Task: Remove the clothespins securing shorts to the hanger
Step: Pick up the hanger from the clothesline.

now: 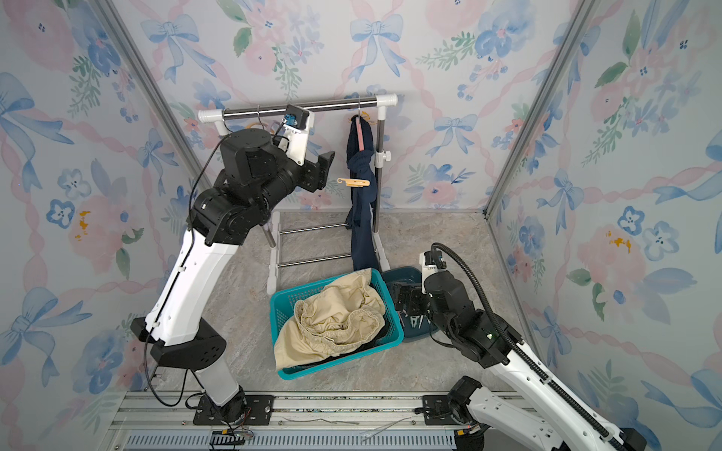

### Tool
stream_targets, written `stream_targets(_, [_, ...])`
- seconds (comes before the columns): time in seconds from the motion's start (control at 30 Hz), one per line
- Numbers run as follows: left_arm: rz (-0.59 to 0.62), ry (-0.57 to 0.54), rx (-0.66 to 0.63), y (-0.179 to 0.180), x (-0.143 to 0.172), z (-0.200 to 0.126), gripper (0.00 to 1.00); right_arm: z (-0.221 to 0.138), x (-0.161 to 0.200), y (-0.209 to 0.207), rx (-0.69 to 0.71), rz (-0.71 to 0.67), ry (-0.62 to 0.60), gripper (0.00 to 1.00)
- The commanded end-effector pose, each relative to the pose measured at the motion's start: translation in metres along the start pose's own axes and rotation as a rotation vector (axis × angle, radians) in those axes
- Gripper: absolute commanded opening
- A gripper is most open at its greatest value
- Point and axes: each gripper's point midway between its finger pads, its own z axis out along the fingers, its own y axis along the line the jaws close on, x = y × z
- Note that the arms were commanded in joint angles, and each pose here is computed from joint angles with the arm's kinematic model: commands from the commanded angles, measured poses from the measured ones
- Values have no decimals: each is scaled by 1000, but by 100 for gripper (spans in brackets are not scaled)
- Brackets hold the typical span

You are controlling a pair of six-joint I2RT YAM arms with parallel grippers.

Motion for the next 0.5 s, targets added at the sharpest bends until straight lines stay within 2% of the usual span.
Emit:
stream_targets(0.0, [-60,-49,34,-12,-11,12,77,1,10,-7,45,-11,39,97])
stream_targets(0.23, [-92,-74,61,-27,-5,44,78,1,14,-12,76,-12,60,97])
stream_targets(0.47, [-51,-27,83,-40,21,70,78,-7,14,-13,79,0,35,97])
